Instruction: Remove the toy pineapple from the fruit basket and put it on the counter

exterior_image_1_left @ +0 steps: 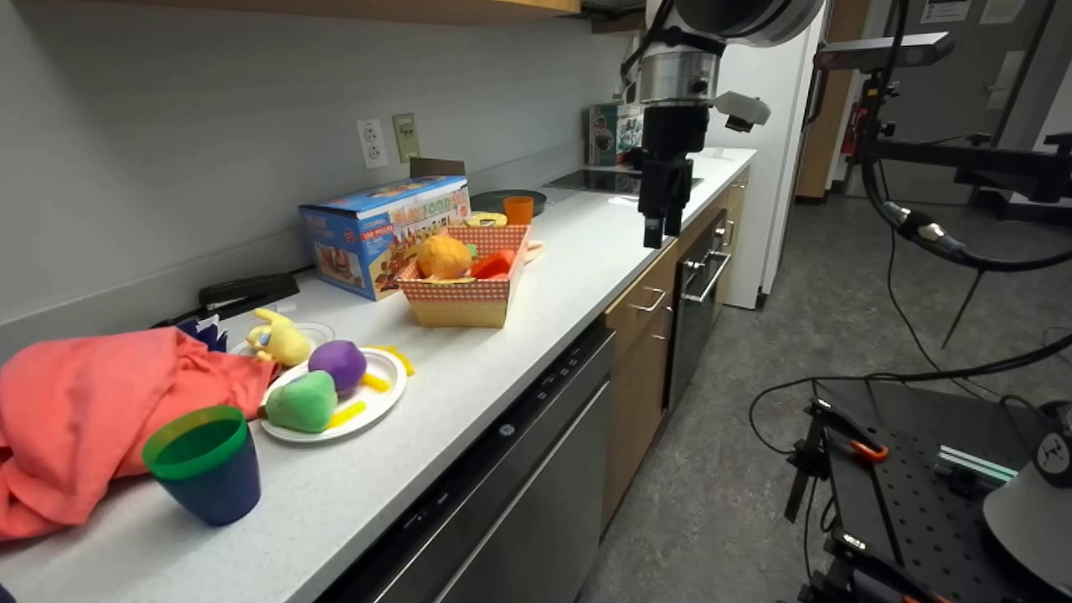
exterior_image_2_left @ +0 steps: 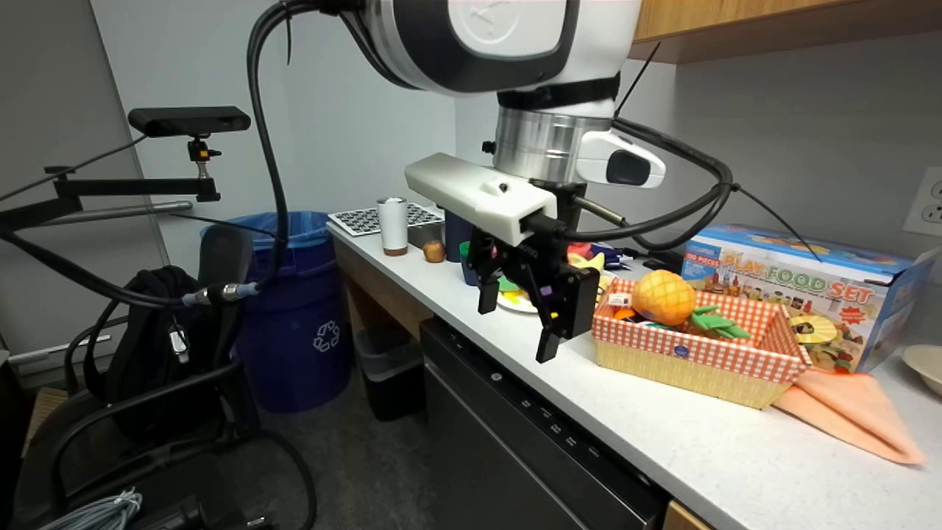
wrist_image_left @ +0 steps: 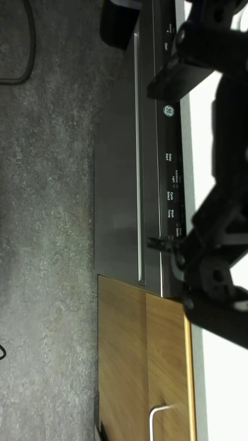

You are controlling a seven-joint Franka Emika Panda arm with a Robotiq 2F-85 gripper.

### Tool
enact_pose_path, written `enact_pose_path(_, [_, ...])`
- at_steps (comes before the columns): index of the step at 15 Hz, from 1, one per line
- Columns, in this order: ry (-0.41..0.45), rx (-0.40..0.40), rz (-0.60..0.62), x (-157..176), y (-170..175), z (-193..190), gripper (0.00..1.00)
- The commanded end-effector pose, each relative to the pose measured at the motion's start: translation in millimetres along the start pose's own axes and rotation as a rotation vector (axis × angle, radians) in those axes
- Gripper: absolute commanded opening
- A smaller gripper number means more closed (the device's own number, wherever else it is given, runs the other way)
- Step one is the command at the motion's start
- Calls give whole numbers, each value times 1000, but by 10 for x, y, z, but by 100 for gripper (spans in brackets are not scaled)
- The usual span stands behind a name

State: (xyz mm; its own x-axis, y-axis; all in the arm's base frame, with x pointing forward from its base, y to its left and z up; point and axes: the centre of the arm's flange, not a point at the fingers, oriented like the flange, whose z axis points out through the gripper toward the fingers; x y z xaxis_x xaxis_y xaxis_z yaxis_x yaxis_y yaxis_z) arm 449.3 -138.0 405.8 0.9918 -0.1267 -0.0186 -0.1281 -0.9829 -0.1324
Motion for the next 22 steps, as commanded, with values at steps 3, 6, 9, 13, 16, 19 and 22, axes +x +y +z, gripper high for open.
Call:
enact_pose_path(3, [56,-35,-6,229,-12,-71,100])
enact_pose_path(6, [78,-51,-21,429,-71,-152,100])
enact_pose_path(9, [85,-64,-57,746,-182,-211,100])
enact_pose_path(13, [103,-76,-68,1281,-302,-266,100])
enact_pose_path(16, [105,-51,-59,1700,-320,-272,100])
enact_pose_path(19, [136,-24,-32,2209,-258,-324,100])
enact_pose_path(22, [161,-18,8,2513,-272,-154,100])
